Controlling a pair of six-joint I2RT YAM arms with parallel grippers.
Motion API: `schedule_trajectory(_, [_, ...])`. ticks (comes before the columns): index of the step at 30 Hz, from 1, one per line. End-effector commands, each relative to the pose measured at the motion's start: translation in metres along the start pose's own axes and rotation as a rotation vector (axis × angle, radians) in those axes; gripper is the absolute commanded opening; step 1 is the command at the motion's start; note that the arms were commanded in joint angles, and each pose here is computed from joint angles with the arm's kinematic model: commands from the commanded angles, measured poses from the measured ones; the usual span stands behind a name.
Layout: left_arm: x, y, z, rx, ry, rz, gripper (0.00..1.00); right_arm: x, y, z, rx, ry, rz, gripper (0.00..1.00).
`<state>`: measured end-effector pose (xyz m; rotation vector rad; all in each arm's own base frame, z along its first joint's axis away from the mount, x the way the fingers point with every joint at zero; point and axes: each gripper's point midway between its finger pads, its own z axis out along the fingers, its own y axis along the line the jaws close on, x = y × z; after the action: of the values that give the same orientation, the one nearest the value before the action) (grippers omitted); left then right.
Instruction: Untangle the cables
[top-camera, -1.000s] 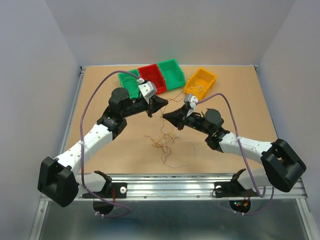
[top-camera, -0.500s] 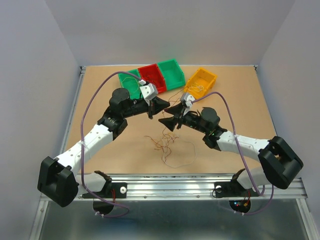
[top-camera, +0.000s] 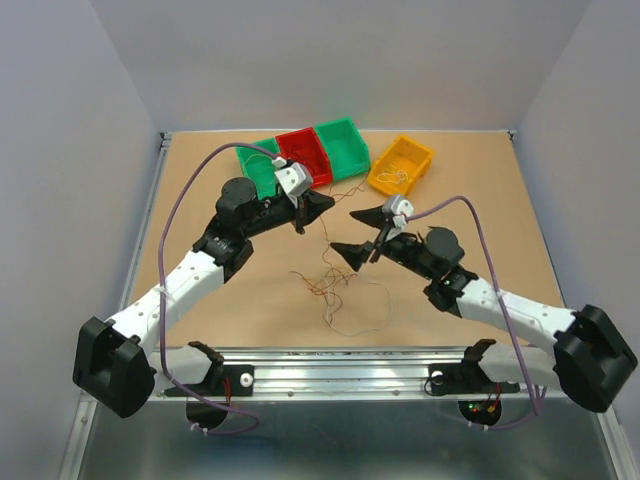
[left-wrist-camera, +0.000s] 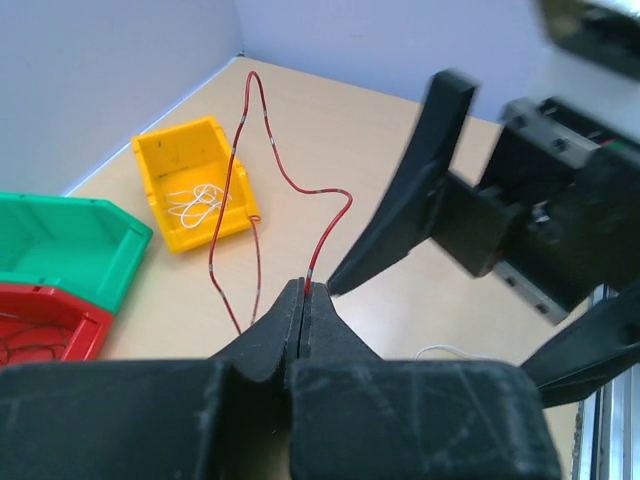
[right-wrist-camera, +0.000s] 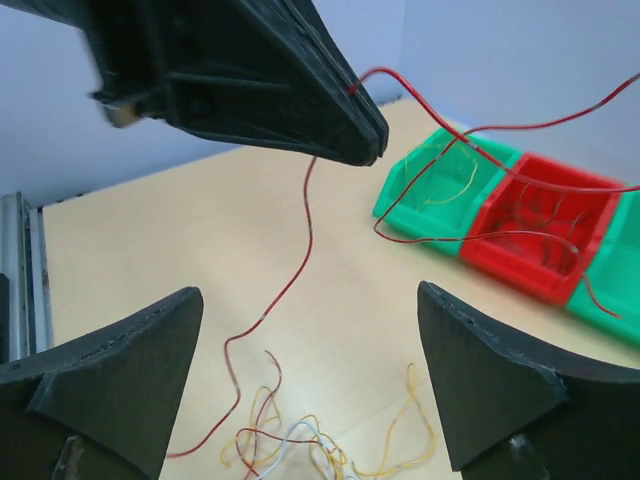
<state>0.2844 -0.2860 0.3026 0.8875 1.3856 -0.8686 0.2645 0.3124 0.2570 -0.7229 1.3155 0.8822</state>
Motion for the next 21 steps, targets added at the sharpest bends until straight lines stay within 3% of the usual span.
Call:
schedule_trajectory(1, [-0.026, -0.003, -0.006, -0.013, -0.079, 0.040, 0.00, -0.019, 0.013, -0.030, -0.035, -0.063, -0.163, 0.93])
schedule_trajectory(9, [-0.033, -0.013, -0.008, 0.039, -0.073, 0.035, 0.00, -0.023, 0.011, -0.049, -0.011, -0.121, -0.314, 1.00])
schedule_trajectory(14, [-0.035, -0.015, -0.010, 0.042, -0.079, 0.037, 0.00, -0.030, 0.006, -0.036, -0.002, -0.170, -0.358, 1.00])
schedule_trajectory(21, [-0.033, -0.016, -0.009, 0.053, -0.073, 0.030, 0.00, -0.044, -0.024, -0.015, 0.145, -0.222, -0.442, 1.00])
